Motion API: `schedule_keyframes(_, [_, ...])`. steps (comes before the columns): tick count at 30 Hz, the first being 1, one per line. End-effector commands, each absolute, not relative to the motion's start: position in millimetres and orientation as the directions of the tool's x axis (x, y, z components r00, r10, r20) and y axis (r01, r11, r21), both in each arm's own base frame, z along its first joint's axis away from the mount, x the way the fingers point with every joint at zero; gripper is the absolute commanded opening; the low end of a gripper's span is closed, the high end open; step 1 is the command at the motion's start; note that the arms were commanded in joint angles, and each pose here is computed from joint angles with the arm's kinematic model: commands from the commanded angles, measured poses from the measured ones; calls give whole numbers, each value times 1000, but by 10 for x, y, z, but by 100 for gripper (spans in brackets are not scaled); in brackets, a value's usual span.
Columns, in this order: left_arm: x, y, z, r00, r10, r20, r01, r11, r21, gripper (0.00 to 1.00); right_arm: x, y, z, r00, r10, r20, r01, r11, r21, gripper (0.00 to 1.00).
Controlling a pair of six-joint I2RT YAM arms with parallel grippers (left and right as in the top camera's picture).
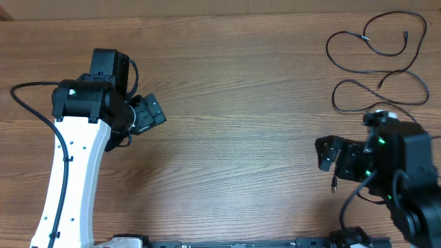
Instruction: Untangle cables
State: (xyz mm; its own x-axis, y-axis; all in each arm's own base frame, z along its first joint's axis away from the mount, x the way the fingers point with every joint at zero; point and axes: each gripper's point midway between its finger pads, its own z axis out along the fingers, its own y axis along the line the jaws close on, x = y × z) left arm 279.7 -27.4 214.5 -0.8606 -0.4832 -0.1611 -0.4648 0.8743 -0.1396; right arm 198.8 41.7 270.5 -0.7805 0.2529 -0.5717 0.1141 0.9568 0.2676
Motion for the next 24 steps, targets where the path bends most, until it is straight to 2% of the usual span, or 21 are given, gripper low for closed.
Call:
schedule_keyframes(1, [2824,-253,2232,-858,-475,-194,-454,879,-146,100,1968,299,2741,-717,224,-660,81,967,240,100])
schedule_keyframes(11, [2824,-253,2232,-858,-476,-194,-454,879,-146,100,2099,310,2597,-523,110,-845,-74,982,174,100])
schedule_keyframes(24, [2824,-253,2232,-858,-476,-194,-454,879,-146,100,2142,180,2205,-307,138,-942,-58,985,163,100])
